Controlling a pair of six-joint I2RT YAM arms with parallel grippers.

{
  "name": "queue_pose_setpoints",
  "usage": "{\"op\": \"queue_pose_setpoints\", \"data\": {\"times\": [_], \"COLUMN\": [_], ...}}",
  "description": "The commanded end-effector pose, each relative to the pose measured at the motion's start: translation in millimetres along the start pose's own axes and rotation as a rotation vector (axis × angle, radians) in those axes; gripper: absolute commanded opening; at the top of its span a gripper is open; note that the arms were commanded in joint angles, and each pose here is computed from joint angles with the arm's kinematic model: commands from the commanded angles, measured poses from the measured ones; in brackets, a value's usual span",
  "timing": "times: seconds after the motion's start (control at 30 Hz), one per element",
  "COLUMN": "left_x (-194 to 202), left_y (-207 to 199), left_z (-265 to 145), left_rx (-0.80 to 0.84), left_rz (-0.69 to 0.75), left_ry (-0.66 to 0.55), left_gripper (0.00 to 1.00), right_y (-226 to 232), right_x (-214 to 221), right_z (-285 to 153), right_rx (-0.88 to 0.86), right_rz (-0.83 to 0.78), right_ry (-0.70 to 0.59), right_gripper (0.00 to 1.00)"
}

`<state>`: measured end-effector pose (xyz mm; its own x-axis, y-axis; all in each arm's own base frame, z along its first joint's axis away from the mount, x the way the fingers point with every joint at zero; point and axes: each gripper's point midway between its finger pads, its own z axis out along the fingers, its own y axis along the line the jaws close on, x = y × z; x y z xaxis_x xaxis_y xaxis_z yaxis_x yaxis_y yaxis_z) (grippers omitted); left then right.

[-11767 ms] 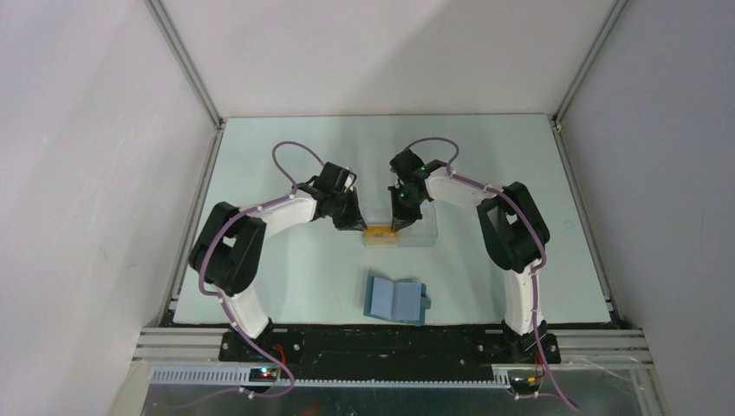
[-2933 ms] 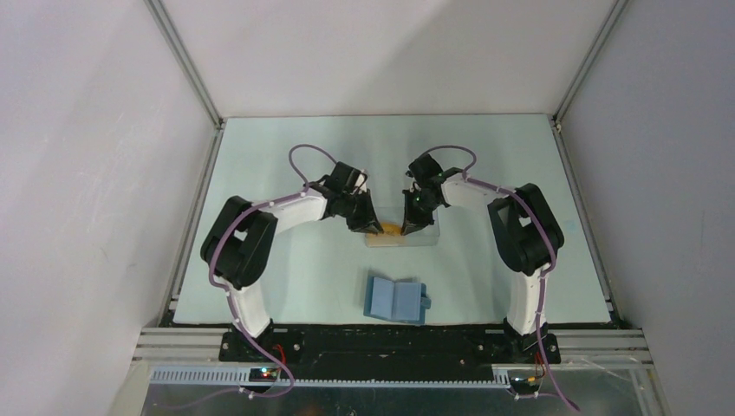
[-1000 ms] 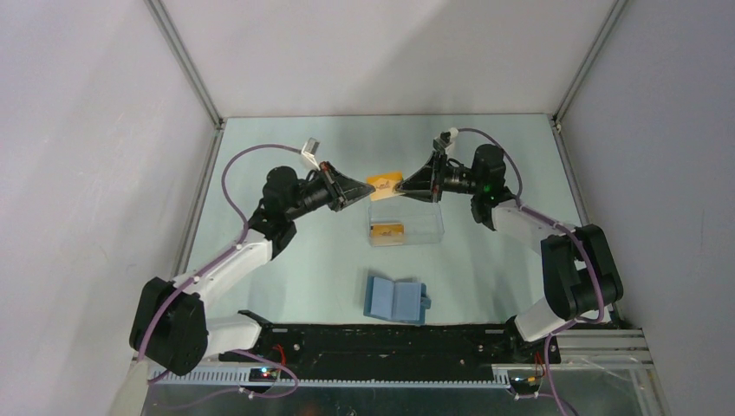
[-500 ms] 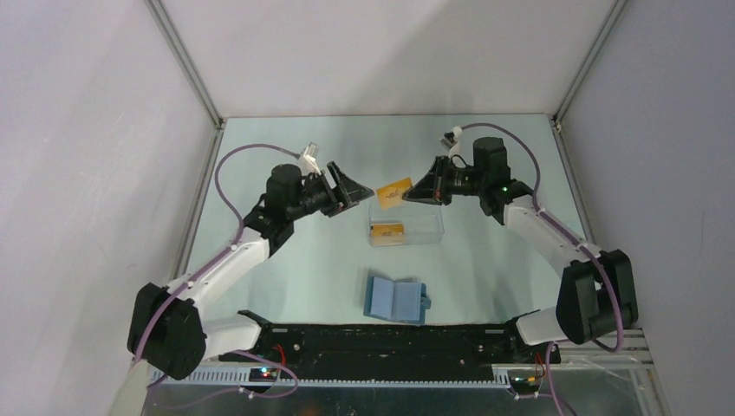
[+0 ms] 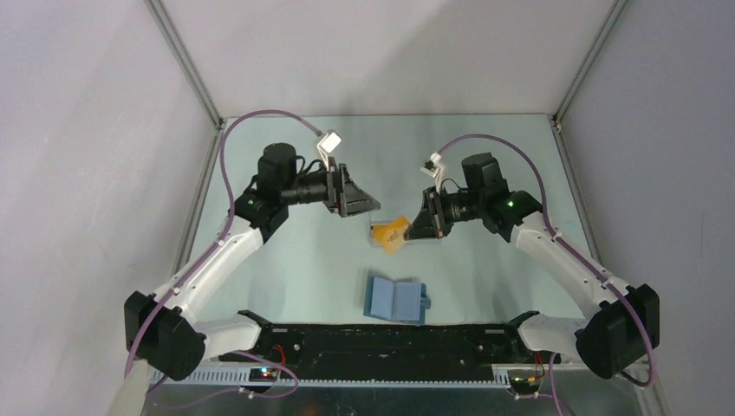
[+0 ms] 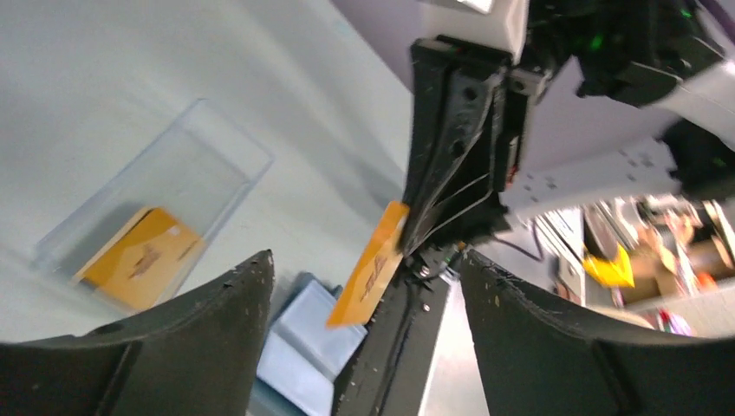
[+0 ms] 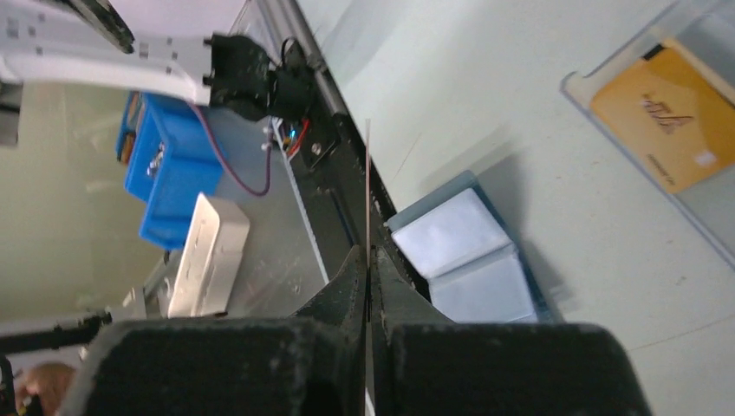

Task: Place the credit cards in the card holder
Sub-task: Insert the credit card into the card holder.

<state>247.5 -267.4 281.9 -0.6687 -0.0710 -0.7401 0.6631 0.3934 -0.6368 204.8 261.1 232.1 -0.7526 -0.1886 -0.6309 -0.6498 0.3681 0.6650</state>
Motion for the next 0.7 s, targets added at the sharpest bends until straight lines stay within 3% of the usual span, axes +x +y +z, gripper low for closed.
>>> {"op": "queue_pose_setpoints", "data": {"times": [0.0, 0.17, 0.43, 0.5, 0.67], "left_x": [20.5, 50.1, 92.1, 97.3, 99.7], "left_y": [-40.5, -60.2, -68.2, -68.4, -63.8], "left_z": [-2.3, 6.8, 24.6, 26.5, 31.3], "left_rx": [0.293, 0.398, 0.450, 0.456, 0.440], "left_rz": [0.022, -0.016, -0.096, -0.108, -0.125], "left_ry": [0.176, 0.296, 0.441, 0.461, 0.469], "left_gripper": [0.81, 0.80, 0.57, 0.48, 0.05], "right_y": [27.8, 43.3, 41.3, 41.4, 41.4], "right_x": [9.5, 10.9, 7.5, 6.0, 0.0], "right_z": [-4.0, -6.3, -5.6, -5.3, -6.4], "right_rx": [-0.058, -0.132, -0.122, -0.126, -0.114], "right_rz": [-0.121, -0.108, -0.074, -0.069, -0.066], "right_ry": [0.049, 0.057, 0.062, 0.060, 0.039], "right_gripper": [0.00, 0.00, 0.00, 0.00, 0.00]}}
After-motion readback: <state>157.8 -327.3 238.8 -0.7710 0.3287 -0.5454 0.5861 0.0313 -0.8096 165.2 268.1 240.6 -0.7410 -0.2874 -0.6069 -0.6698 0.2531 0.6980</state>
